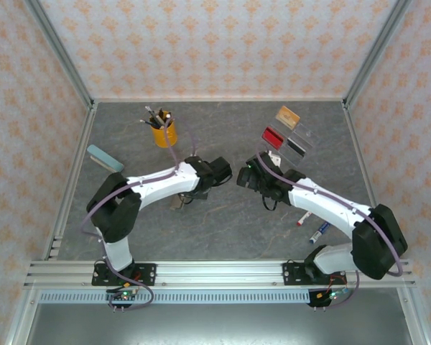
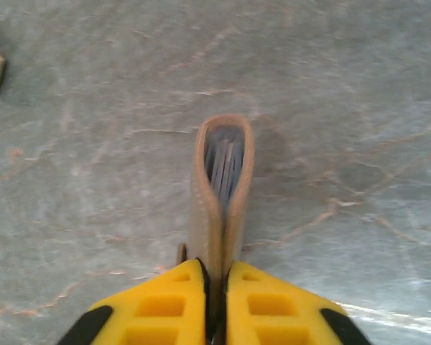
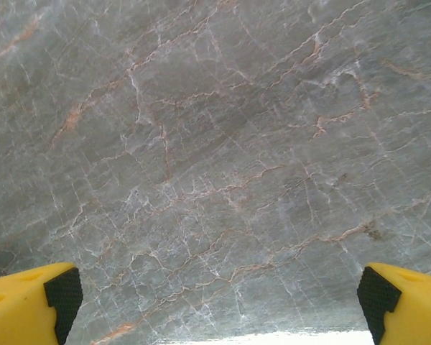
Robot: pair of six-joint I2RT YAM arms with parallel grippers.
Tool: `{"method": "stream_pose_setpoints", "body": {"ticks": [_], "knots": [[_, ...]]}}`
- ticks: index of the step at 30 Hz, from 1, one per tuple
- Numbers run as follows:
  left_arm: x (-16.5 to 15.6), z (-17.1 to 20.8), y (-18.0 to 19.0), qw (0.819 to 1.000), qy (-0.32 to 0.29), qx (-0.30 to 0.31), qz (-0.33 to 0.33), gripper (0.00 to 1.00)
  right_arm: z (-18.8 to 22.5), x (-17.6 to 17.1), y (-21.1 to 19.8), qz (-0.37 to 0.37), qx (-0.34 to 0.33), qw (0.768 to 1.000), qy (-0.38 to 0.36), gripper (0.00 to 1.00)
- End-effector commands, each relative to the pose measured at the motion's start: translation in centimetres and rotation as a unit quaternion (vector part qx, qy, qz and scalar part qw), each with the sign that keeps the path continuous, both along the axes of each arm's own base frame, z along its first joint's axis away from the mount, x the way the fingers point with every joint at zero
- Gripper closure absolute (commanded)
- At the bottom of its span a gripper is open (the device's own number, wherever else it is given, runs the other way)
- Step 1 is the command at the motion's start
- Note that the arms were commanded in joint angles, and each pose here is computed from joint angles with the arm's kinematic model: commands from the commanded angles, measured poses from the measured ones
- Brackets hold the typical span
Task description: Take the credit cards out of the card holder
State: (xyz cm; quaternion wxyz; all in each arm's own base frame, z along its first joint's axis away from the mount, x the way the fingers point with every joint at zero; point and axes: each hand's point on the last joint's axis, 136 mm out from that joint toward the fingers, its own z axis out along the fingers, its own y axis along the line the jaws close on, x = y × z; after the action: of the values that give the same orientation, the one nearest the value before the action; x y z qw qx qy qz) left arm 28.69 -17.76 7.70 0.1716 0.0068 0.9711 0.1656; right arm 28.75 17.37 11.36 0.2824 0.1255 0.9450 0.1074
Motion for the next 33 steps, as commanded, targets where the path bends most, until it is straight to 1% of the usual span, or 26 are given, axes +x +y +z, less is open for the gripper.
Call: {"method": "stream_pose_setpoints", "body": {"ticks": [1,4,8,11,13,15,16,19,21,24,27,29,33], "knots": [[0.8,0.5,-3.6,0.996,-0.004,-0.089,-0.012,0.58,0.4,-0.4,-1.7,-0.036,-0.009,0.999,-0.014,0.00],[1.2,1.8,-4.3,0.991,-0.013,-0.128,-0.024,0.42,0.5,-0.6,-1.8,-0.038,-0.003,0.999,-0.018,0.00],[1.8,3.5,-3.0,0.983,-0.027,-0.180,-0.015,0.28,0.4,-0.6,-0.4,-0.007,0.018,1.000,-0.009,0.01],[1.9,3.8,-0.4,0.975,-0.036,-0.219,0.015,0.20,-0.1,-0.6,1.6,0.021,0.046,0.999,0.010,0.04],[1.7,3.5,1.8,0.969,-0.038,-0.242,0.042,0.12,-0.7,-0.6,3.0,0.036,0.070,0.997,0.027,0.07],[1.3,2.8,3.8,0.963,-0.039,-0.257,0.070,0.07,-1.1,-0.6,4.4,0.048,0.086,0.994,0.039,0.09],[1.1,2.4,5.0,0.959,-0.039,-0.264,0.091,0.01,-1.4,-0.7,5.2,0.055,0.091,0.993,0.045,0.11],[0.5,0.6,7.6,0.944,-0.036,-0.291,0.149,0.00,-2.1,-0.9,7.6,0.071,0.093,0.991,0.059,0.14],[-0.1,-0.4,8.0,0.935,-0.027,-0.310,0.168,0.00,-2.4,-1.0,9.2,0.077,0.098,0.990,0.064,0.14],[-0.5,-1.4,7.5,0.926,-0.014,-0.336,0.170,0.00,-2.8,-1.1,11.7,0.093,0.118,0.986,0.073,0.14],[-0.9,-2.5,7.1,0.924,0.005,-0.341,0.170,0.01,-3.3,-1.4,14.0,0.107,0.137,0.981,0.088,0.16],[-1.0,-2.9,6.7,0.923,0.016,-0.345,0.169,0.04,-3.6,-1.7,15.2,0.113,0.152,0.977,0.100,0.17],[-1.0,-3.4,5.7,0.915,0.030,-0.368,0.163,0.09,-4.6,-2.2,16.6,0.116,0.176,0.970,0.124,0.21]]}}
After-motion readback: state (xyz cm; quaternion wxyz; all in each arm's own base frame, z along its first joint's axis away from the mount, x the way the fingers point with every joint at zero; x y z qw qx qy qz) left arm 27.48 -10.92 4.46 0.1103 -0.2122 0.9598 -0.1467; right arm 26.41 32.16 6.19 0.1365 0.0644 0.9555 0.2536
